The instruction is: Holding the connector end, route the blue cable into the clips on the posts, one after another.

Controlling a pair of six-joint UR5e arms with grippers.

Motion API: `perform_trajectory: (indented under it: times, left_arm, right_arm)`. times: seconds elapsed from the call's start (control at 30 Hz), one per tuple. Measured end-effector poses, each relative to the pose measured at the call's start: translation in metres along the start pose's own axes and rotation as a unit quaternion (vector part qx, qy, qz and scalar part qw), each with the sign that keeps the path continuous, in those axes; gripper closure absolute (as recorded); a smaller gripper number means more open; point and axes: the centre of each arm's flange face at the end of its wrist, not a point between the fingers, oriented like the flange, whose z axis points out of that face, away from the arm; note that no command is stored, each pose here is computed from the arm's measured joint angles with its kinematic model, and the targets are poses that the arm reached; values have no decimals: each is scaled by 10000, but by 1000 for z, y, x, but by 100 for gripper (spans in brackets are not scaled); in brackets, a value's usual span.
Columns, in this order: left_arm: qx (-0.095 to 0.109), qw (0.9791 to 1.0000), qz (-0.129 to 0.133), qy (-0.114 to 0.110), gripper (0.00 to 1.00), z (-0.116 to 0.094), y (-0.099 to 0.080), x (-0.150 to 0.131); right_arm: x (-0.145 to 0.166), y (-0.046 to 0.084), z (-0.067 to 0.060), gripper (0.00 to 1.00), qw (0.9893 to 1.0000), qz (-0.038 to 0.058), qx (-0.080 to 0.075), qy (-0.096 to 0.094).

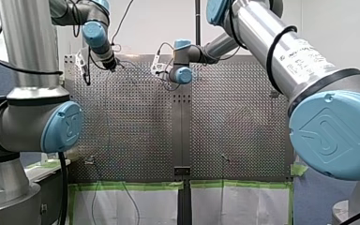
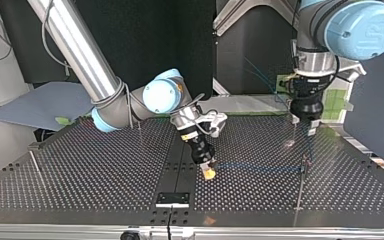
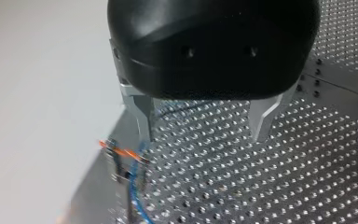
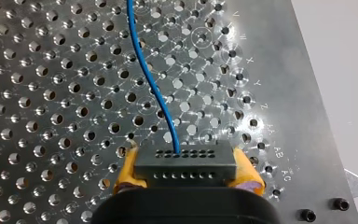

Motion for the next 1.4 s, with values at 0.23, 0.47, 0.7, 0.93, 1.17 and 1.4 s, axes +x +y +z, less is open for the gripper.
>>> perform_trajectory:
  times: [0.23,0.47,0.7,0.93,1.17,1.4]
  left_arm:
    - [-38,9994,344,55,0,9,3,5]
    - [159,9977,664,-56,0,13,0,3]
    - [417,9960,703,-367,0,17,-6,-5]
    - [512,9951,577,-613,0,23,-8,-13]
    - [365,9949,547,-761,0,25,-8,-28]
    - [312,9956,530,-701,0,25,-7,-30]
  right_arm:
    - [-2,2,-2,100,9999,1,-48,-100]
    - [-4,3,-4,100,9997,-20,-163,-170]
    - [-4,4,-5,100,9997,-33,-183,-183]
    - [-4,4,-5,100,9996,-33,-186,-191]
    - [-4,4,-5,100,9996,-38,-187,-194]
    - [-4,4,-5,100,9996,-41,-190,-192]
